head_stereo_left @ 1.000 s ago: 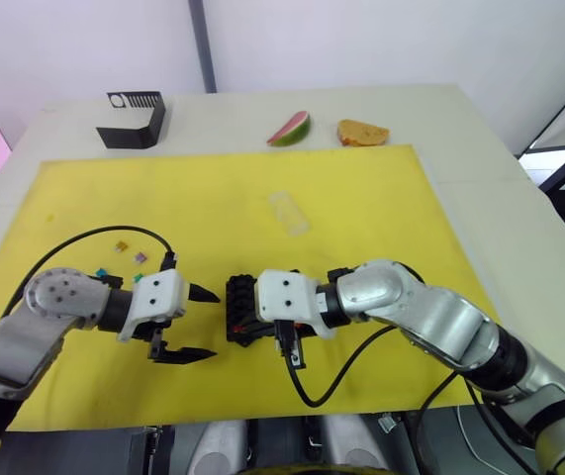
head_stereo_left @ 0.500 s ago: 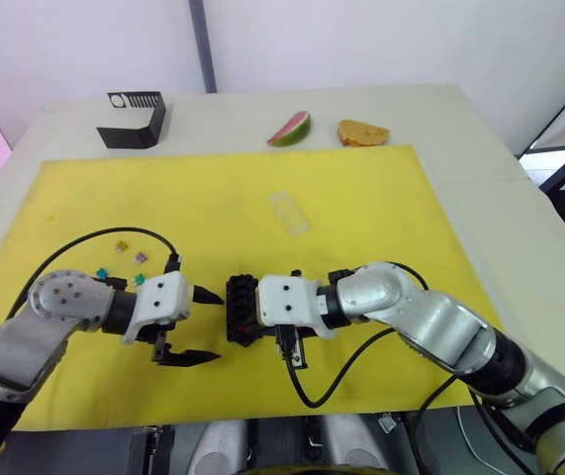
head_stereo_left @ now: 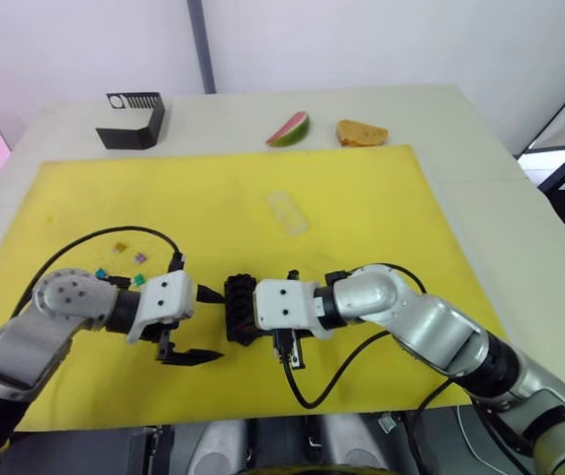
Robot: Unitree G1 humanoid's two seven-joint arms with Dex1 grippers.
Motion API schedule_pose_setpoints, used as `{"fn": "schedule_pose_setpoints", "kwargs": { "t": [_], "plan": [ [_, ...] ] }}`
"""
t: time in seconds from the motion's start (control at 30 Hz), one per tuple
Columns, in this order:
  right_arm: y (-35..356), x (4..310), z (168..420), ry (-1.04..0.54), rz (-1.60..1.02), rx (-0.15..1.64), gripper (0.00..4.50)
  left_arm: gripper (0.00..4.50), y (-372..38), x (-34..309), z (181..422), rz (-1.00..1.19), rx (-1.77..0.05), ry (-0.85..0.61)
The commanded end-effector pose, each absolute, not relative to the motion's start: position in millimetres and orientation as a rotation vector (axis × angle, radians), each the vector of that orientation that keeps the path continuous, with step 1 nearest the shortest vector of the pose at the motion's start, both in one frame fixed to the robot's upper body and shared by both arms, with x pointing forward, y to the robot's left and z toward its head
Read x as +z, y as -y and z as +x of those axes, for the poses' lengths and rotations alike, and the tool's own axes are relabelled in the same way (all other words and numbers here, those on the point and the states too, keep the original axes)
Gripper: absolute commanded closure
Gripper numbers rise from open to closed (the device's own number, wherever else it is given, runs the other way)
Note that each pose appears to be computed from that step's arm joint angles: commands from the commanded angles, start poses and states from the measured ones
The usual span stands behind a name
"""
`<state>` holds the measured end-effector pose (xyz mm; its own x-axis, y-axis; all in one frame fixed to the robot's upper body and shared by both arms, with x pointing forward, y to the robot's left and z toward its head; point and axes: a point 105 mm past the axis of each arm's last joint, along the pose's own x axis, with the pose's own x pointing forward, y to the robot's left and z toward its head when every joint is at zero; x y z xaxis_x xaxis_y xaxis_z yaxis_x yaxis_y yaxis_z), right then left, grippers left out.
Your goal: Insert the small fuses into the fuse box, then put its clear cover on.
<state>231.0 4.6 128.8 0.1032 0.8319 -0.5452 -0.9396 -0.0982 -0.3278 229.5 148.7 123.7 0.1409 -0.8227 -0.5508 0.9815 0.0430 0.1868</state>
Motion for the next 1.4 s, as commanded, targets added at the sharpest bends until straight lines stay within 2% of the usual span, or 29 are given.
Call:
{"fn": "schedule_pose_setpoints", "kwargs": {
  "t": [0.03, 0.1, 0.23, 0.4, 0.5, 0.57, 0.87, 0.97, 1.07, 1.2, 1.4],
  "plan": [
    [-6, 136, 228, -0.165, -0.698, 1.528, 3.52, 0.00, -145, 128, 230, 0.608, -1.418, -0.303],
    [-8, 152, 228, -0.150, -0.603, 1.549, 2.57, 0.00, -146, 128, 231, 0.608, -1.416, -0.304],
    [-8, 172, 230, -0.086, -0.465, 1.579, 2.57, 0.00, -148, 129, 234, 0.615, -1.407, -0.301],
    [-11, 162, 230, -0.020, -0.312, 1.618, 2.57, 0.00, -148, 129, 237, 0.610, -1.398, -0.296],
    [-10, 144, 237, -0.026, -0.347, 1.593, 3.43, 0.00, -148, 128, 238, 0.606, -1.391, -0.292],
    [-7, 138, 238, -0.042, -0.354, 1.591, 4.39, 0.00, -147, 128, 238, 0.608, -1.391, -0.291],
    [-2, 117, 232, -0.114, -0.407, 1.602, 4.45, 0.00, -145, 128, 239, 0.614, -1.387, -0.283],
    [3, 100, 240, -0.212, -0.452, 1.540, 4.45, 0.00, -145, 128, 239, 0.615, -1.385, -0.281],
    [10, 81, 237, -0.299, -0.514, 1.540, 4.45, 0.00, -144, 128, 241, 0.617, -1.383, -0.276],
    [8, 84, 235, -0.280, -0.484, 1.556, 4.45, 0.00, -143, 129, 244, 0.621, -1.378, -0.270],
    [5, 96, 245, -0.226, -0.489, 1.524, 4.45, 0.00, -141, 129, 247, 0.614, -1.378, -0.268]
  ]
}}
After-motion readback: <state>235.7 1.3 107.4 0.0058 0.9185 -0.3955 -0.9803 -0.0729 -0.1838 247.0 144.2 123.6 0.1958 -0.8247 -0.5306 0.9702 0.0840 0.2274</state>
